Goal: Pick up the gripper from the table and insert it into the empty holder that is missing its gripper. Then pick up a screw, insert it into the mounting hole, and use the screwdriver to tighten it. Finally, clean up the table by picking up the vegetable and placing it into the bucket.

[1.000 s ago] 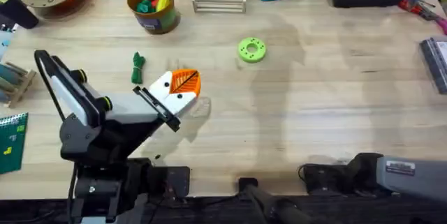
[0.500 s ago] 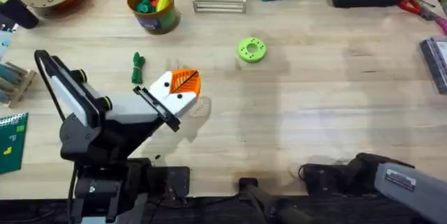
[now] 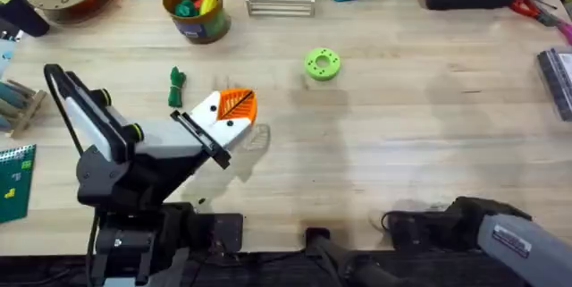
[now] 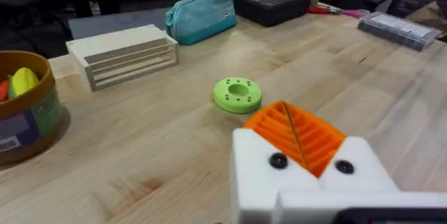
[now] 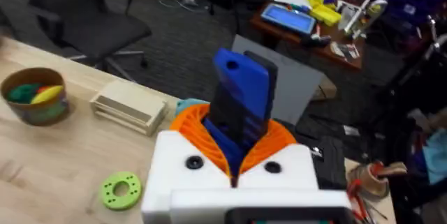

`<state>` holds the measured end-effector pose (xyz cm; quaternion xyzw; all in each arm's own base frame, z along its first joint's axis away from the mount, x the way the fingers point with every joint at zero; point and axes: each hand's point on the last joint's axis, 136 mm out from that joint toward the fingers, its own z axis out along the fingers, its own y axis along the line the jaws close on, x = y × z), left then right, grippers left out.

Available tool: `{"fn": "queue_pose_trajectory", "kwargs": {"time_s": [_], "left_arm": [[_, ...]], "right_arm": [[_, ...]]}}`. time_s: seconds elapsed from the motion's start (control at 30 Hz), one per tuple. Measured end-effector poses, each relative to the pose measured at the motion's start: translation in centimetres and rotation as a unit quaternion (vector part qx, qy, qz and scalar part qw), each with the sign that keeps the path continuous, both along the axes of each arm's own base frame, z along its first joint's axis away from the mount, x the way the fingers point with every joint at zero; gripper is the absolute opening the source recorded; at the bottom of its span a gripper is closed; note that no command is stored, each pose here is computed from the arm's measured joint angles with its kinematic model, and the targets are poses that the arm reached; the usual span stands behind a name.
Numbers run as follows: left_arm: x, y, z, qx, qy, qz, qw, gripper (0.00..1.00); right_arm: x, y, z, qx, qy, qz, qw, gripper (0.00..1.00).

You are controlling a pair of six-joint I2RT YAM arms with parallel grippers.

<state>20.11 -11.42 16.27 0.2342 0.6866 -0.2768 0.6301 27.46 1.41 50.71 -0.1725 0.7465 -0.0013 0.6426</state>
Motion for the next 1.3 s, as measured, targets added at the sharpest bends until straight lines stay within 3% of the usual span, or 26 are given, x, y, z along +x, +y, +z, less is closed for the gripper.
{"fn": "queue_pose_trajectory", "kwargs": {"time_s": [0.13,0.23,0.33,0.53,0.87,0.97,1.13,1.3], "left_arm": [[0.0,0.0,0.0,0.000,0.000,0.000,1.000,0.013],[0.0,0.0,0.0,0.000,0.000,0.000,1.000,0.013],[0.0,0.0,0.0,0.000,0.000,0.000,1.000,0.013],[0.0,0.0,0.0,0.000,0.000,0.000,1.000,0.013],[0.0,0.0,0.0,0.000,0.000,0.000,1.000,0.013],[0.0,0.0,0.0,0.000,0.000,-0.001,1.000,0.013],[0.0,-0.1,0.0,0.000,0.001,-0.002,1.000,0.013],[-0.1,-0.1,0.0,0.010,-0.009,-0.003,1.000,0.013]], "right_arm": [[-3.4,1.7,-0.3,-0.003,-0.007,0.018,1.000,0.008],[-6.5,2.2,-3.4,0.004,0.042,0.017,0.999,0.008],[-7.9,2.3,-6.8,0.011,0.092,0.015,0.996,0.008],[-7.3,2.1,-10.8,0.022,0.127,0.008,0.992,0.008],[-8.4,2.9,-13.6,0.038,0.091,0.022,0.995,0.008],[-7.3,4.1,-13.6,0.047,0.068,0.064,0.995,0.008],[-5.1,6.6,-11.3,0.046,-0.017,0.165,0.985,0.008],[-3.9,8.9,-11.0,0.058,-0.030,0.267,0.962,0.008]]}}
